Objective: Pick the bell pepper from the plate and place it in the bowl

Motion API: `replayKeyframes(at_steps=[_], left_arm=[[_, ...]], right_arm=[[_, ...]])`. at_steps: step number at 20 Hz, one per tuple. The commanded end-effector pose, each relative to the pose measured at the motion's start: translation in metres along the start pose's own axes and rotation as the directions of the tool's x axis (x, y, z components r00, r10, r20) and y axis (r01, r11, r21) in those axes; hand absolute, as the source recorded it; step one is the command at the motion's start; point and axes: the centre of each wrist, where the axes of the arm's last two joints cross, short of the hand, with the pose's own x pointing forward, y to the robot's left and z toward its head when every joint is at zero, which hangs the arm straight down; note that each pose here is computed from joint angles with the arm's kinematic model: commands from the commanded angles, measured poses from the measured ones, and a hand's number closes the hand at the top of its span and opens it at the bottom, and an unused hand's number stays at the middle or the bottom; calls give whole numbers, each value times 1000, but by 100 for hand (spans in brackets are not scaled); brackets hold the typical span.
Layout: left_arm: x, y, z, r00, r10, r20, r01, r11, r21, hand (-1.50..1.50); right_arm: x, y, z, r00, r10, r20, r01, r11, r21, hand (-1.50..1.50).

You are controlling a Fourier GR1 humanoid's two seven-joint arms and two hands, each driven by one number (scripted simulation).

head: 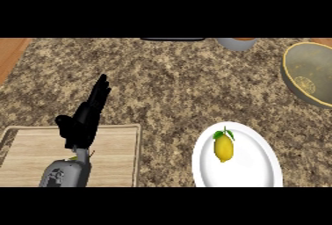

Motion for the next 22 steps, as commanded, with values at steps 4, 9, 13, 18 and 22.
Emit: replayKeyframes(at_steps=[4, 9, 13, 18, 22], left_arm=[[-7, 18, 13, 1000, -1, 29, 1, 1000, -16, 0], [-5, -4, -9, 1000, -7, 10, 7, 1000, 10, 0], [-4, 6, 7, 1000, 14, 5, -14, 1000, -5, 0], [3, -6, 12, 1000, 7, 13, -7, 999, -31, 0], [0, -7, 0, 999, 3, 32, -2, 999, -41, 0]], right_arm=[[-53, 12, -26, 968, 241, -70, -241, 970, 7, 150], [-98, 28, -42, 955, 278, -103, -281, 959, -20, 150], [-143, 4, -40, 944, 289, -158, -299, 953, -45, 150], [-175, 44, -53, 937, 303, -175, -309, 951, -9, 150], [-198, 49, -42, 934, 277, -225, -259, 960, 107, 150]])
